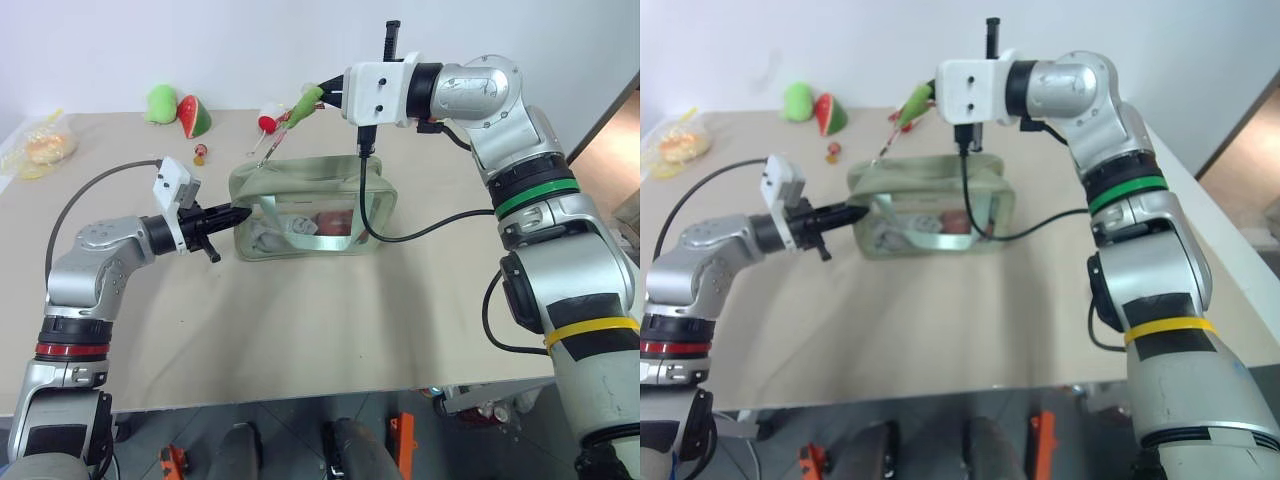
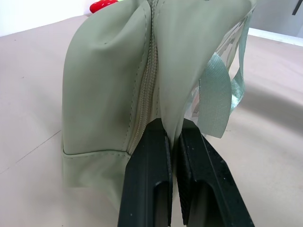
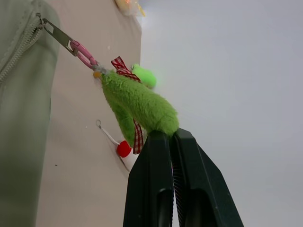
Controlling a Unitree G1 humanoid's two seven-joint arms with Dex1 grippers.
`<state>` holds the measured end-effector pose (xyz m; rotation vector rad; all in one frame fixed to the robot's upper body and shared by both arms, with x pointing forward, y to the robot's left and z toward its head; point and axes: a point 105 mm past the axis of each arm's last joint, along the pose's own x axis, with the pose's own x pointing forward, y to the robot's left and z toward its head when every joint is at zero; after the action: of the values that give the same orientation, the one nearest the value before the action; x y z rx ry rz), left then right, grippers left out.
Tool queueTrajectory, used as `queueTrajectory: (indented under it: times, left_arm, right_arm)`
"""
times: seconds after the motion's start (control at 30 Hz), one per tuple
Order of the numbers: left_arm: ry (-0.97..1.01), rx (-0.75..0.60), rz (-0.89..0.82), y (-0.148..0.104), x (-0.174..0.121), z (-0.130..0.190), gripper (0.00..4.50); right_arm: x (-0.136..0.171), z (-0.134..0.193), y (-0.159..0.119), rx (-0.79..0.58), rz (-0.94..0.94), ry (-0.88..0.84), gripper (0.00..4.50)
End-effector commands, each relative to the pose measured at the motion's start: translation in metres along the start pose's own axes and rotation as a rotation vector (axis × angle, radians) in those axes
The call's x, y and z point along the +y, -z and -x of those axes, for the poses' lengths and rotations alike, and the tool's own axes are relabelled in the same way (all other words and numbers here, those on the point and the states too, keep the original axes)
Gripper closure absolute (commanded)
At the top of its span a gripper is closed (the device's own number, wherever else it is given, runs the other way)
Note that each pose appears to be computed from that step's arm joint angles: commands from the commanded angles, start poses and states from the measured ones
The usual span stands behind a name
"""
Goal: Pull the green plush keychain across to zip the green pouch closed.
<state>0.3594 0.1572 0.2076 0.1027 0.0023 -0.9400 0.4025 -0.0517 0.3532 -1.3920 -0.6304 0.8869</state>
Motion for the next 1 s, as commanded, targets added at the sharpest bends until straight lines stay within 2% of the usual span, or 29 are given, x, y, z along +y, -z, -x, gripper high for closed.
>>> queueTrajectory:
  times: [0.03, 0.33, 0.53, 0.67, 0.83, 1.0]
  left_arm:
    - [0.005, -0.016, -0.024, -0.008, 0.0, 0.002, 4.5]
    - [0.006, -0.019, -0.01, -0.008, 0.001, 0.002, 4.5]
    - [0.016, -0.022, -0.012, -0.01, 0.001, -0.001, 4.5]
    - [0.015, -0.024, -0.013, -0.009, 0.001, 0.001, 4.5]
    - [0.011, -0.02, -0.009, -0.008, 0.0, 0.004, 4.5]
    - [0.001, -0.023, -0.006, -0.01, 0.002, 0.008, 4.5]
  right_arm:
    - [-0.039, 0.038, 0.001, 0.017, 0.044, 0.108, 4.49]
    - [-0.043, 0.081, 0.031, 0.165, 0.065, 0.136, 4.49]
    - [-0.04, 0.095, 0.04, 0.21, 0.061, 0.153, 4.49]
    - [0.003, 0.116, 0.078, 0.37, 0.07, 0.089, 4.49]
    - [0.07, 0.139, 0.113, 0.502, 0.001, -0.002, 4.49]
    - [0.135, 0.14, 0.121, 0.536, -0.043, -0.103, 4.49]
